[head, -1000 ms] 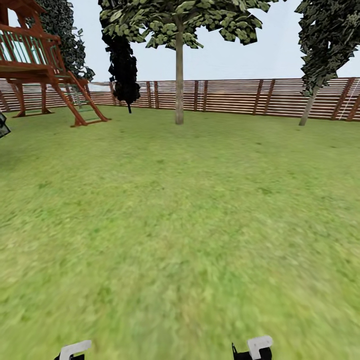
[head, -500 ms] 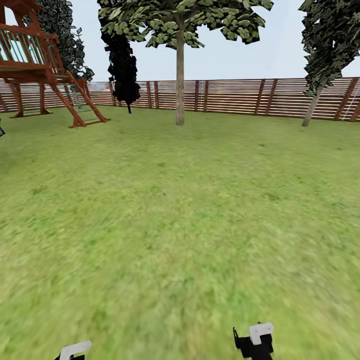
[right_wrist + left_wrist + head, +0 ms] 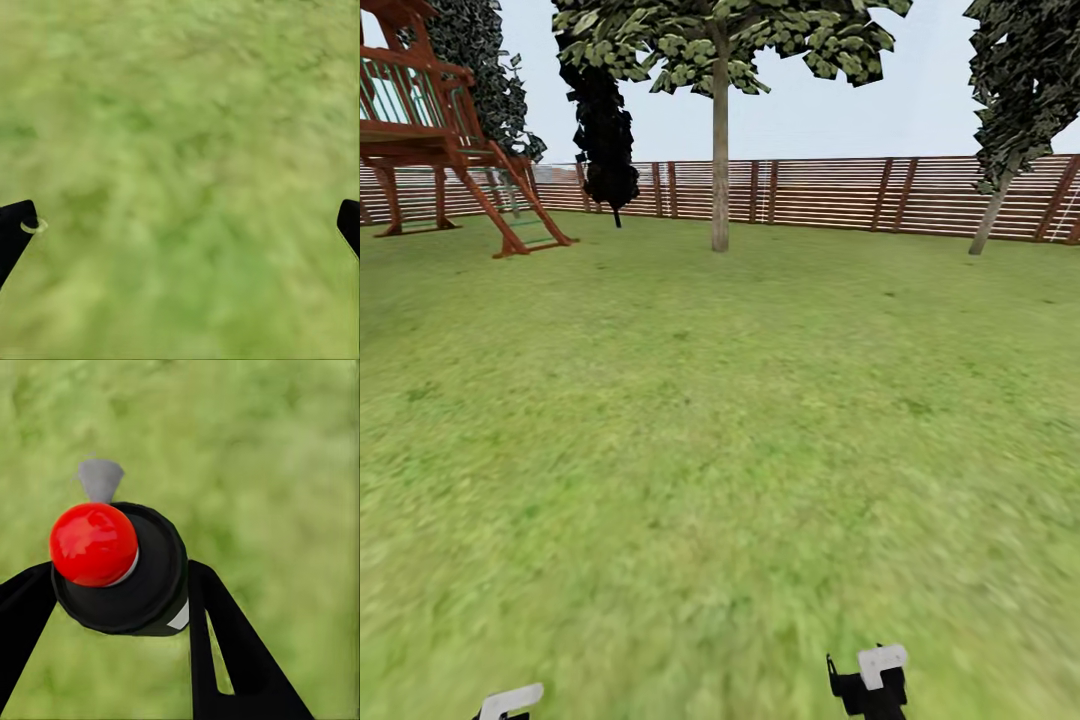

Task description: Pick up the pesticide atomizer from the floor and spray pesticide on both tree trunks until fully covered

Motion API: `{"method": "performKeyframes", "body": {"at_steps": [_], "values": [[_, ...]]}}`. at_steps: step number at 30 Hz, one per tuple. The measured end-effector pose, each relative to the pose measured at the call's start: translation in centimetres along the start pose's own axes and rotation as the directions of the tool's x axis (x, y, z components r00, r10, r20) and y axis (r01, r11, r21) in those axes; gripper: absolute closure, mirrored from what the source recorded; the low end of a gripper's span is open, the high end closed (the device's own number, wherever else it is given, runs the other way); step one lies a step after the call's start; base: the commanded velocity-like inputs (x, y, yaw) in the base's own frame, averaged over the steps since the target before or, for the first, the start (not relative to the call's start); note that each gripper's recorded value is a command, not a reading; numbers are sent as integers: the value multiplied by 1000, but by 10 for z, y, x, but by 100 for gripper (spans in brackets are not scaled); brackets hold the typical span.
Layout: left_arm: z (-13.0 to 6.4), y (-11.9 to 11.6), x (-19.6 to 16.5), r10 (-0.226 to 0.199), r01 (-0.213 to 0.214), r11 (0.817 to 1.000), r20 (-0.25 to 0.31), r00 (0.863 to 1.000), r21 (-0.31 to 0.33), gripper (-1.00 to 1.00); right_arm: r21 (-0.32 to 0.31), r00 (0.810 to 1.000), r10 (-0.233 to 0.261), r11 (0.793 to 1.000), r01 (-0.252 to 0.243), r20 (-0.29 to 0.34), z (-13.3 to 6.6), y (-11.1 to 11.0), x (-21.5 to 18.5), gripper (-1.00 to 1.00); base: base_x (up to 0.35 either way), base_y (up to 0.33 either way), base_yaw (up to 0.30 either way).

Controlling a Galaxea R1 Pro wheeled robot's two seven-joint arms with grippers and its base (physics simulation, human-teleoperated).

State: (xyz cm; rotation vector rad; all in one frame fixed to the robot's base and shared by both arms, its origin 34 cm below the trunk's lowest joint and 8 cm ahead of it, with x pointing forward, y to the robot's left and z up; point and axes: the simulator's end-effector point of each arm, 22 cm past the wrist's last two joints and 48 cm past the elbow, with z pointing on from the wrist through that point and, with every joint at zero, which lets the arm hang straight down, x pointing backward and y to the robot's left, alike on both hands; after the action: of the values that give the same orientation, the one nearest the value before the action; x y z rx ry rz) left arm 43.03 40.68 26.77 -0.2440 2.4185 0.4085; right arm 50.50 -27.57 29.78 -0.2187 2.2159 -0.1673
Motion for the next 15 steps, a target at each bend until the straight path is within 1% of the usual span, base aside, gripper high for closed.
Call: {"method": "performKeyframes", "body": {"at_steps": [6, 15], "values": [[0, 0, 1, 1, -1, 1000, -1, 1000, 0, 100, 2, 1000, 6, 1000, -6, -1, 0, 1, 0, -100, 339, 0, 0], [0, 0, 1, 1, -1, 1000, -1, 1000, 0, 100, 8, 1000, 7, 1000, -7, -2, 0, -3, 1, -100, 340, 0, 0]]}}
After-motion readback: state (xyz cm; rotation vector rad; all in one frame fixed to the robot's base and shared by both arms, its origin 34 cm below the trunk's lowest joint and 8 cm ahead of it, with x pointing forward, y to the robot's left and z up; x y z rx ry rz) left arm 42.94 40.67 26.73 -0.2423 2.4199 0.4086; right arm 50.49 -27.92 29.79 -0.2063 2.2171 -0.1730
